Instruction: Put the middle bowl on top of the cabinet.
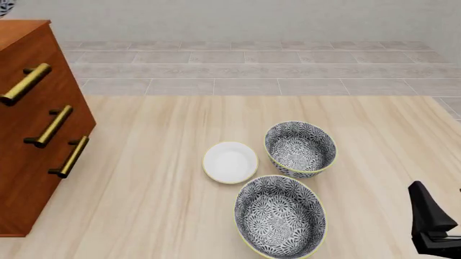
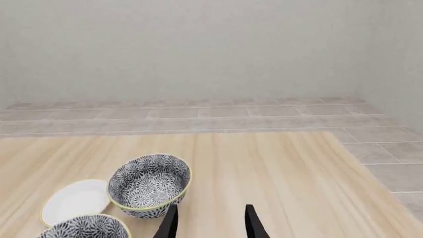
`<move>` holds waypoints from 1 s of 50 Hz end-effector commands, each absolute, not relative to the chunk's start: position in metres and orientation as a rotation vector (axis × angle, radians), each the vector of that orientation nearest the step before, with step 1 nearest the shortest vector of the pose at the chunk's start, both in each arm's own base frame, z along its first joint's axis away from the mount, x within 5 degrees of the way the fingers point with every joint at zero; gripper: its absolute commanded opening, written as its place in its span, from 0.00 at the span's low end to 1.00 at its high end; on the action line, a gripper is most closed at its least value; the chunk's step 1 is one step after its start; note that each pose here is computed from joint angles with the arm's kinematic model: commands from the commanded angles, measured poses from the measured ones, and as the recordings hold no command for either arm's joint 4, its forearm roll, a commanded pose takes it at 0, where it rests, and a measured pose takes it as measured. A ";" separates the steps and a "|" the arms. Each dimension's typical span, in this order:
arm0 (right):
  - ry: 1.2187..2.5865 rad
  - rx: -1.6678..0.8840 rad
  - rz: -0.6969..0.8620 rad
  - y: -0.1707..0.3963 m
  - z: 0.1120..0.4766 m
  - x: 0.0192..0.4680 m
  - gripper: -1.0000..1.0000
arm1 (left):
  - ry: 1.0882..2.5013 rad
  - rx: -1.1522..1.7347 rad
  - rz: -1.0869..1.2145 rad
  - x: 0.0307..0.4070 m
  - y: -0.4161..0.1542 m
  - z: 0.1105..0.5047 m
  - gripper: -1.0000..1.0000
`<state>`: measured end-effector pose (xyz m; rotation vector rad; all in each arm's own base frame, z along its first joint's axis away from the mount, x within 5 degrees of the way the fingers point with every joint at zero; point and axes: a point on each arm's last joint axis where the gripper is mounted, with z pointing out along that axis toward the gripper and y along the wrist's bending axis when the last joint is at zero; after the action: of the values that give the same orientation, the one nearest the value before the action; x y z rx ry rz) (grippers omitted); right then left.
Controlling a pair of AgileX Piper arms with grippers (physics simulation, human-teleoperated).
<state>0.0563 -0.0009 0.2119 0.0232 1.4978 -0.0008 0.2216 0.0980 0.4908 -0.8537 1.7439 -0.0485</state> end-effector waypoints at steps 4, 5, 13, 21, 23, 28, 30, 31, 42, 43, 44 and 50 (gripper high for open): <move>1.498 0.021 0.001 -0.001 0.212 0.056 1.00 | 1.721 -0.910 -0.054 0.219 0.105 0.490 0.00; 1.499 0.021 0.002 -0.001 0.212 0.056 1.00 | 1.719 -0.918 -0.052 0.219 0.106 0.490 0.00; 1.500 0.020 0.002 -0.001 0.212 0.056 1.00 | 1.713 -0.946 -0.052 0.218 0.109 0.488 0.00; 1.501 0.022 0.002 -0.001 0.212 0.056 1.00 | 1.696 -0.991 -0.052 0.216 0.115 0.484 0.00; 1.501 0.022 0.003 -0.001 0.212 0.056 1.00 | 1.685 -1.011 -0.056 0.215 0.117 0.482 0.00; 1.503 0.021 0.005 -0.001 0.212 0.056 1.00 | 1.678 -1.040 -0.058 0.215 0.120 0.479 0.00; 1.503 0.021 0.005 -0.001 0.212 0.056 1.00 | 1.678 -1.046 -0.051 0.215 0.122 0.478 0.00; 1.503 0.020 0.005 -0.001 0.212 0.056 1.00 | 1.678 -1.048 -0.050 0.215 0.123 0.478 0.00; 1.505 0.020 0.004 -0.001 0.211 0.056 1.00 | 1.669 -1.106 -0.059 0.216 0.129 0.470 0.00; 1.505 0.021 0.005 -0.001 0.211 0.056 1.00 | 1.668 -1.107 -0.060 0.216 0.129 0.470 0.00; 1.506 0.020 0.004 -0.001 0.211 0.056 1.00 | 1.667 -1.114 -0.060 0.216 0.130 0.468 0.00; 1.506 0.020 0.005 -0.001 0.211 0.056 1.00 | 1.668 -1.129 -0.060 0.216 0.132 0.464 0.00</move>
<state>0.0564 -0.0006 0.2115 0.0204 1.5051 0.0043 0.2168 0.1289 0.4680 -1.1040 1.6787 -0.0542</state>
